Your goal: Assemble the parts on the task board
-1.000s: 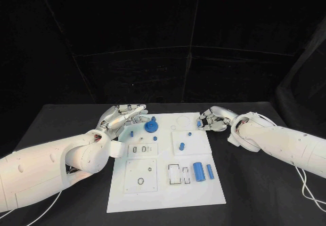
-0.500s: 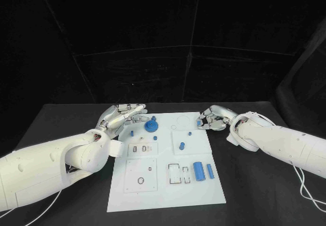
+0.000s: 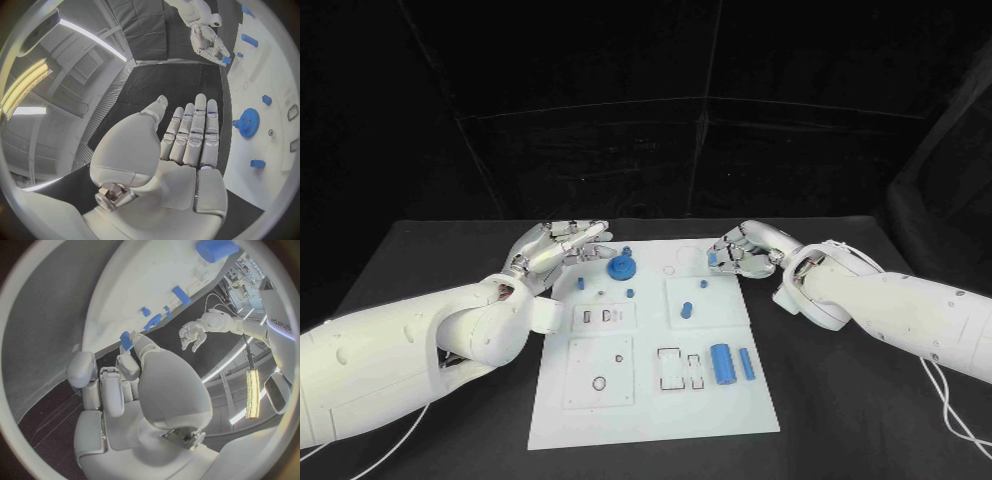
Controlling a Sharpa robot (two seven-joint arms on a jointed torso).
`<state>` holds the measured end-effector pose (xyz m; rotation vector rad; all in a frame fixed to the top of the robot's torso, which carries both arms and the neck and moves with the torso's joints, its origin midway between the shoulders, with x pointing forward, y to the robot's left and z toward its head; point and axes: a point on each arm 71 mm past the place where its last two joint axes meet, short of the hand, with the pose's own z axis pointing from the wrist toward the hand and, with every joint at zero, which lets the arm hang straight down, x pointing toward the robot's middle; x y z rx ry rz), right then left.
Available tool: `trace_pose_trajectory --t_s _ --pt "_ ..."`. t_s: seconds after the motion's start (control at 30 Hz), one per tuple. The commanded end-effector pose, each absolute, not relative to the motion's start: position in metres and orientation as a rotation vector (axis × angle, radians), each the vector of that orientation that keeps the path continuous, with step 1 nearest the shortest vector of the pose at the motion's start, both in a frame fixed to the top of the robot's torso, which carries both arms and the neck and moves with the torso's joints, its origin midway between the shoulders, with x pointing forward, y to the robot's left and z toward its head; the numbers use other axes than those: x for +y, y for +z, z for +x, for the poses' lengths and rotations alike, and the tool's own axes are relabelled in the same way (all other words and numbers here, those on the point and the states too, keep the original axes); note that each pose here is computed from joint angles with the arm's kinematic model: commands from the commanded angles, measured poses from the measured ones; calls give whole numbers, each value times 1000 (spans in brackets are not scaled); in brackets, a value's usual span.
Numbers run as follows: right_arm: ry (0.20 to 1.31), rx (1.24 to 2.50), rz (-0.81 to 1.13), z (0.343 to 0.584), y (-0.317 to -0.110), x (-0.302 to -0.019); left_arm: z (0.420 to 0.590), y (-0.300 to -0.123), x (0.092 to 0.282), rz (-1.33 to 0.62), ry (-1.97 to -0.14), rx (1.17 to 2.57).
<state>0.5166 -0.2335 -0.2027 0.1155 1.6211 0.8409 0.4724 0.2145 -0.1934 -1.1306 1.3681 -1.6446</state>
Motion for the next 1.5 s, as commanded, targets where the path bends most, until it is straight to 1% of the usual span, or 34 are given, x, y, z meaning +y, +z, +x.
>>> trace_pose_trajectory --t_s 0.03,0.13,0.23,0.37,0.57,0.7,0.97,1.23,1.5 --pt "831 1611 233 509 -193 -219 471 -191 212 -1125 -1661 1368" --pt "842 1628 223 499 -184 -197 472 -192 214 -1126 -1654 1365" --pt "852 1638 163 492 -176 -171 473 -192 216 -1126 -1646 1360" --pt "846 1644 75 488 -173 -144 475 -192 218 -1125 -1640 1352" --pt "815 1625 -22 486 -171 -111 476 -190 222 -1120 -1635 1338" --pt "789 1646 -88 481 -183 -92 477 -189 225 -1117 -1630 1330" --pt "778 1673 -174 469 -202 -62 479 -188 227 -1112 -1624 1319" --pt "775 1675 -203 467 -209 -46 481 -188 227 -1112 -1622 1318" --pt "773 1693 -235 464 -212 -37 482 -189 226 -1112 -1623 1322"
